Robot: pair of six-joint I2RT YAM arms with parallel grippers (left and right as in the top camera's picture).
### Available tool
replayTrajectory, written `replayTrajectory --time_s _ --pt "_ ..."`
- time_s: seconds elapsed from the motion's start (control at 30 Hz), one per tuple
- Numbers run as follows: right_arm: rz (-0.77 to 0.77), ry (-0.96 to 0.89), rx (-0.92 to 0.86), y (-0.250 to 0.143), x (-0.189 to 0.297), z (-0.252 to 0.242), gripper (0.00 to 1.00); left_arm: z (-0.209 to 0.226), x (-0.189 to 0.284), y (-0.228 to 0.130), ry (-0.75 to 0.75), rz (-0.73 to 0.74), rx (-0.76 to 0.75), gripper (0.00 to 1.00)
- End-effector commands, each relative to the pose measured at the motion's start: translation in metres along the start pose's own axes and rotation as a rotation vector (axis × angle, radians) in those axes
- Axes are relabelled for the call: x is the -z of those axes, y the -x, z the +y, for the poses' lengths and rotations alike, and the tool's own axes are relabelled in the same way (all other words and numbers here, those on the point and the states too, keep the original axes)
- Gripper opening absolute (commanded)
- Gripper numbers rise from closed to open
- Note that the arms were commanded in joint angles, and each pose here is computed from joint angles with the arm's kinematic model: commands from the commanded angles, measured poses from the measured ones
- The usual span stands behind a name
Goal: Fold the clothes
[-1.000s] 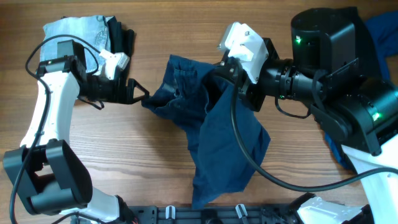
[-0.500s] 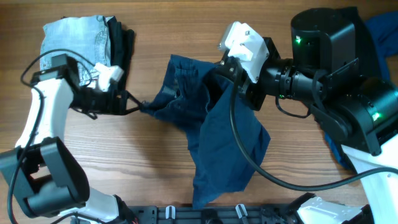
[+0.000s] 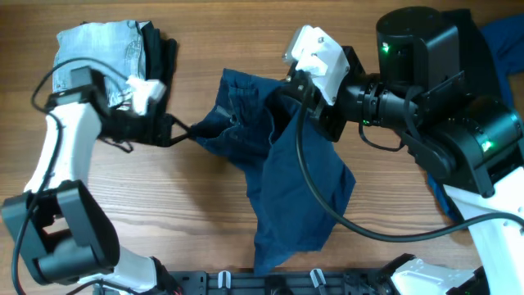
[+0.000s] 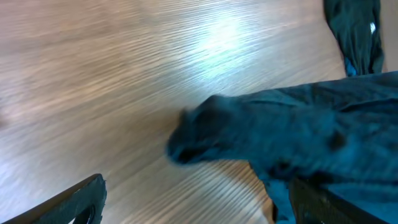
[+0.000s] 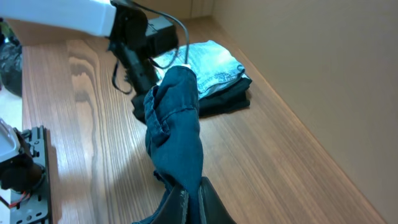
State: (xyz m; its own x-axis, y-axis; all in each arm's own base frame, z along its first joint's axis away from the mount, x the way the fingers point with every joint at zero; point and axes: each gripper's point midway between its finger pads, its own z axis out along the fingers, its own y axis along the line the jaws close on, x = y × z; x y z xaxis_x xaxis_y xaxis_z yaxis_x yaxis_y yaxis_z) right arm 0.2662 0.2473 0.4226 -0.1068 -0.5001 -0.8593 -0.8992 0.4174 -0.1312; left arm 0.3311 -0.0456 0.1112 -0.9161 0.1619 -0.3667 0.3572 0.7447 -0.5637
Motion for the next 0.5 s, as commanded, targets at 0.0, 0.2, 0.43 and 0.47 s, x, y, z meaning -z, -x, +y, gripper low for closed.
replayTrajectory --time_s 0.0,0.2,0.43,0.47 --pt "-0.033 -0.005 0.036 0.01 0.005 0.0 0.04 -0.011 -0.009 0.01 -0.025 -0.022 -0.011 0.94" --pt "-0.033 -0.005 0.037 0.011 0.005 0.0 0.04 -0.007 -0.038 0.016 -0.051 0.001 -0.022 0.95" --pt "-0.037 -0.007 0.039 0.011 0.006 0.0 0.04 -0.009 -0.08 0.018 -0.103 0.041 -0.011 0.82" --pt "-0.037 -0.007 0.04 0.011 0.006 0.0 0.04 -0.01 -0.082 0.02 -0.103 0.039 -0.014 0.69"
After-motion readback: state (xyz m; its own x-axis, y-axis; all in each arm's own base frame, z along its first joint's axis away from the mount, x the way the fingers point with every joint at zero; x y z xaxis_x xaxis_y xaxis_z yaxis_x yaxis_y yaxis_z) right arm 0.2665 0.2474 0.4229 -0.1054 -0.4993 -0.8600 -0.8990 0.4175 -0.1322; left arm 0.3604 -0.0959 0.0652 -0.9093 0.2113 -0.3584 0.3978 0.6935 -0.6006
